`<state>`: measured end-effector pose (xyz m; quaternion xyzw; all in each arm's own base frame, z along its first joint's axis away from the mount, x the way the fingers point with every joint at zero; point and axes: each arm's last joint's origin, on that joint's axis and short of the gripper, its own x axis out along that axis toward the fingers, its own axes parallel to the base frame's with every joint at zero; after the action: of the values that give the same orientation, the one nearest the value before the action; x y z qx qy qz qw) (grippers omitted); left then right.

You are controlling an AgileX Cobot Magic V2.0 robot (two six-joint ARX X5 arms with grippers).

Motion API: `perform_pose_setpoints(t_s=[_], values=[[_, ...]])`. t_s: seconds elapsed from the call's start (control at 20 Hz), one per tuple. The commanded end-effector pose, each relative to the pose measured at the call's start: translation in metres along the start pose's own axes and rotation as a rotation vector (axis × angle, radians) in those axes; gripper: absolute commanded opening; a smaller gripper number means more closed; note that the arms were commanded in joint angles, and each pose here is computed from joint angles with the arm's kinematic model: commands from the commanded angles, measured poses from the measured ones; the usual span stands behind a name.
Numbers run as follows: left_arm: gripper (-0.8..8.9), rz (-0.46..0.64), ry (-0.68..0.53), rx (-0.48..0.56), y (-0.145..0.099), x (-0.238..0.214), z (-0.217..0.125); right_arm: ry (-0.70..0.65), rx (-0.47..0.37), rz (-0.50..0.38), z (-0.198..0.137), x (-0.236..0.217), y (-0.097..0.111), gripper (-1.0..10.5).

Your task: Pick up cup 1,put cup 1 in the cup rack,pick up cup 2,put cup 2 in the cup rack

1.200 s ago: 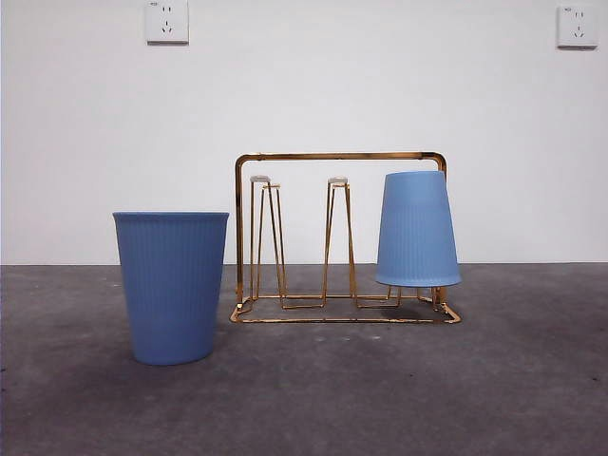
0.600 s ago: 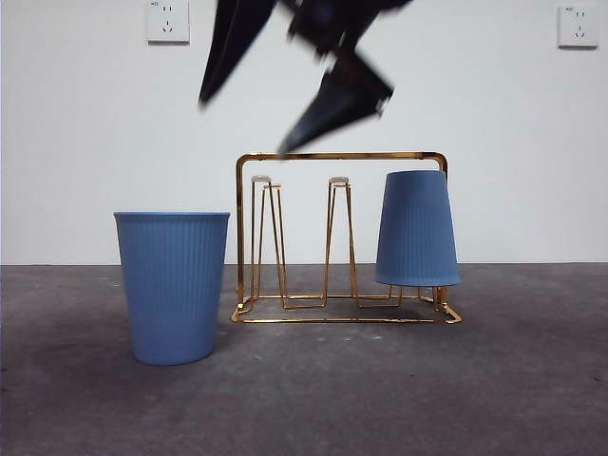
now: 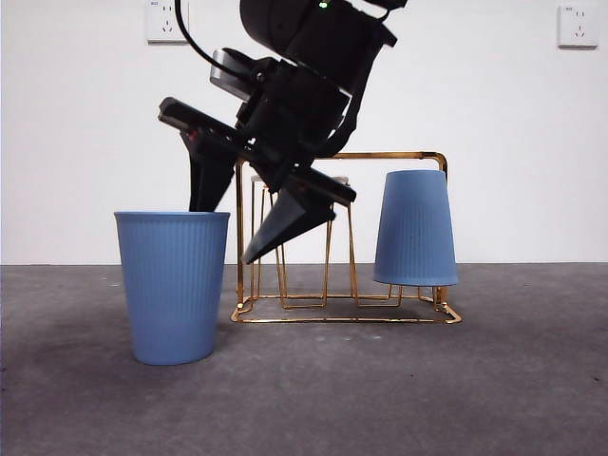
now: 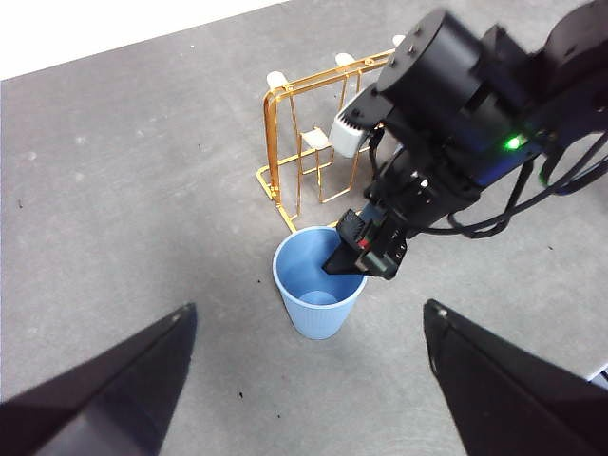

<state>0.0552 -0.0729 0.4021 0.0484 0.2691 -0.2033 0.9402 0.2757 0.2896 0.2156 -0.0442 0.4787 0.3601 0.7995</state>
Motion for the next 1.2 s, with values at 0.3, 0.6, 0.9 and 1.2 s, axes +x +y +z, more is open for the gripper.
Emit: perform_pose_setpoints(t_s=[0.3,0.6,0.9,1.2], values=[[4.04,-0.039,-0.023,-0.051,-0.005,0.004,0.004,-0.043,0.001,0.007,0.003,0.007,0.000,-0.2],[4.04,-0.071,-0.096,-0.097,-0.012,0.008,0.015,-0.117,-0.078,-0.007,0.010,-0.051,0.011,-0.2],[4.04,-0.224,-0.255,-0.141,-0.035,0.020,0.043,-0.449,-0.189,-0.100,-0.010,-0.218,0.031,-0.2],[4.05,-0.601,-0.349,-0.191,-0.080,0.062,0.077,-0.869,-0.247,-0.268,-0.096,-0.370,0.031,-0.2]])
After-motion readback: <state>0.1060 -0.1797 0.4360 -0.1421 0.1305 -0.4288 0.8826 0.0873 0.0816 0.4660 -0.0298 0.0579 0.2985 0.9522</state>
